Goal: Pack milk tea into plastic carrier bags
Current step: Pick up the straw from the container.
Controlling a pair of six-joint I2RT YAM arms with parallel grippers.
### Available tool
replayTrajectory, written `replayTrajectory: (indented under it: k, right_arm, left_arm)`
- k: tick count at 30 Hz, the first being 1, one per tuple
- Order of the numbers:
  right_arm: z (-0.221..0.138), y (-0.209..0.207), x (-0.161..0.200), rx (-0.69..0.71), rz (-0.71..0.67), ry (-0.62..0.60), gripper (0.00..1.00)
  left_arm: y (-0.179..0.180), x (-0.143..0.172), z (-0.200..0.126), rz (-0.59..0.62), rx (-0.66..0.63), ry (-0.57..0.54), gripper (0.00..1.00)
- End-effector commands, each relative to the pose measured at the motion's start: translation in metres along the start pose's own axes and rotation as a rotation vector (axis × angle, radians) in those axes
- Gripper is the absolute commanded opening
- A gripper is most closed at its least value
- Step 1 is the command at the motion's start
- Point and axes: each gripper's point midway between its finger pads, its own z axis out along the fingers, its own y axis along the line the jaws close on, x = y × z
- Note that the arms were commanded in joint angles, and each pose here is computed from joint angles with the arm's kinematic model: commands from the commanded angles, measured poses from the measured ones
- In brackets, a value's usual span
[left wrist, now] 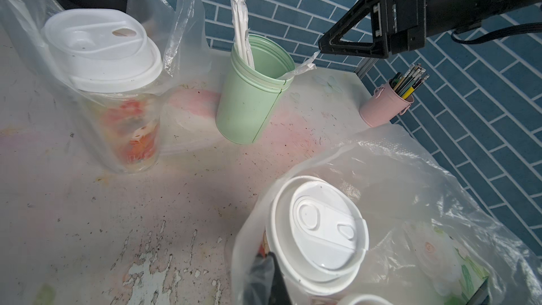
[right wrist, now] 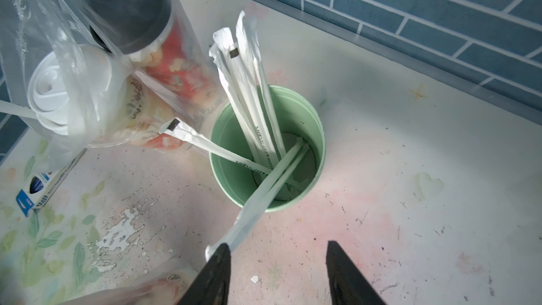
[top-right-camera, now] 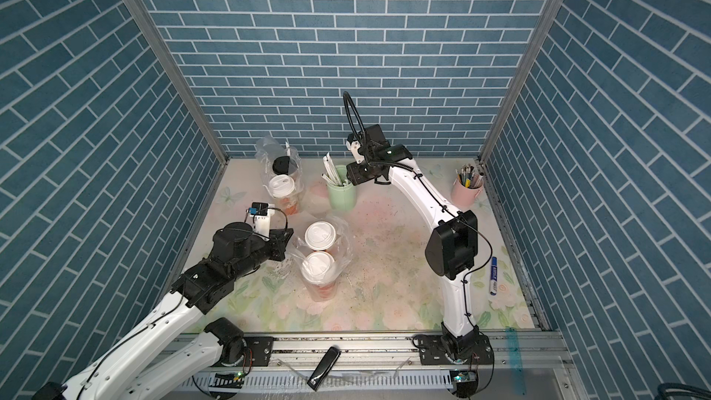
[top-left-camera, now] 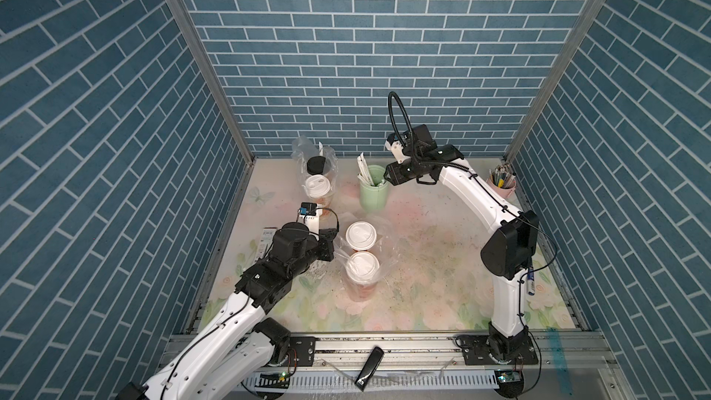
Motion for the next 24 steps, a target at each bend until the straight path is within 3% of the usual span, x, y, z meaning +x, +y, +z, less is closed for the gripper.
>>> replayTrajectory:
  k: [1,12,24]
  right_arm:
    - [0.002,0.016,-0.008,-0.076,0.017,-0.02,0.53]
    - [-0.003,0.026,-0.01,-0.132,0.027,-0.056,0.53]
    - [0.017,0.014,-0.002,-0.085,0.039,-0.011,0.47]
  left_arm:
    - [0.007,0.004,0.001,-0.001,-0.026,0.004,0.0]
    - [0.007,0.005,0.001,-0.001,-0.026,0.005,0.0]
    - [0.009,0.006,-0.002,-0.003,-0.036,0.004,0.0]
